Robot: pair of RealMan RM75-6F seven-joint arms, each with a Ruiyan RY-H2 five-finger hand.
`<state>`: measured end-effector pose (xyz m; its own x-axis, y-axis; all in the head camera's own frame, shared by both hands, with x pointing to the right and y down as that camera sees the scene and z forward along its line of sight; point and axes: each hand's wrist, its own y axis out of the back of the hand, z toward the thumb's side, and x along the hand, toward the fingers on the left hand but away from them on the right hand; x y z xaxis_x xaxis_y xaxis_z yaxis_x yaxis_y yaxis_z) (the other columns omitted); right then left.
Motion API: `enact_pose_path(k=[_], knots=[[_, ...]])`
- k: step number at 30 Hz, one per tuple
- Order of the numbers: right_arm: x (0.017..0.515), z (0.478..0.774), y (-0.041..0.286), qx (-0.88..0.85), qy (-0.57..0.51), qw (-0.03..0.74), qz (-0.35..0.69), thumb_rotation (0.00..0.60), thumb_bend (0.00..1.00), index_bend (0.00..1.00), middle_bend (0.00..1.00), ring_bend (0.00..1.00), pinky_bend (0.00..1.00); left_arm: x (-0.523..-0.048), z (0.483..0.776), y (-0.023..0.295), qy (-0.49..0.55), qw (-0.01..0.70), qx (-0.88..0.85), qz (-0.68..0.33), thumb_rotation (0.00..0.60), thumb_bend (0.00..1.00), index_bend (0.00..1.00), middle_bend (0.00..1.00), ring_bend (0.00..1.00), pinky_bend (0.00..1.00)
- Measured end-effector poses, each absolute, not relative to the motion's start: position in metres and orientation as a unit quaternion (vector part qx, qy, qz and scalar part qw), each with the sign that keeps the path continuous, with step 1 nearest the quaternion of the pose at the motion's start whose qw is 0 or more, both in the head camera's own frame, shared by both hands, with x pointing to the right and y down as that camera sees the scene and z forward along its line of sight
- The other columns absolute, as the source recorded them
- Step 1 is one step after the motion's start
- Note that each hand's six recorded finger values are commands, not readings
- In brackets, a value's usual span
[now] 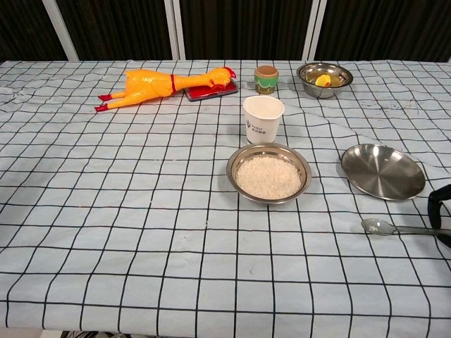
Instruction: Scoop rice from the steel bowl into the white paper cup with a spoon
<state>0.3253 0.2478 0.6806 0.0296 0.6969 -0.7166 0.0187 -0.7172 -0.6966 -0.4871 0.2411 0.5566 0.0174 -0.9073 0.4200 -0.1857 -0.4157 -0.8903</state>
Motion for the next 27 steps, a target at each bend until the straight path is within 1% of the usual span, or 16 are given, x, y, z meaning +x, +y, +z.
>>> enact_pose_path(k=[7, 13, 20, 27], knots=[[0.317, 0.668, 0.234, -0.668, -0.270, 0.287, 0.631, 0.600, 0.47, 0.61, 1.00, 1.00, 1.00, -0.487, 0.556, 0.241, 0.432, 0.325, -0.634, -0.552, 0.600, 0.00, 0.00, 0.00, 0.00, 0.00], [0.307, 0.652, 0.204, -0.654, -0.270, 0.334, 0.622, 0.600, 0.49, 0.64, 1.00, 1.00, 1.00, -0.487, 0.557, 0.241, 0.431, 0.325, -0.635, -0.552, 0.600, 0.00, 0.00, 0.00, 0.00, 0.00], [0.282, 0.628, 0.160, -0.634, -0.265, 0.395, 0.610, 0.600, 0.49, 0.65, 1.00, 1.00, 1.00, -0.486, 0.558, 0.241, 0.432, 0.320, -0.638, -0.551, 0.600, 0.00, 0.00, 0.00, 0.00, 0.00], [0.248, 0.616, 0.133, -0.613, -0.233, 0.452, 0.605, 0.600, 0.49, 0.65, 1.00, 1.00, 1.00, -0.483, 0.559, 0.240, 0.429, 0.318, -0.643, -0.549, 0.600, 0.00, 0.00, 0.00, 0.00, 0.00]])
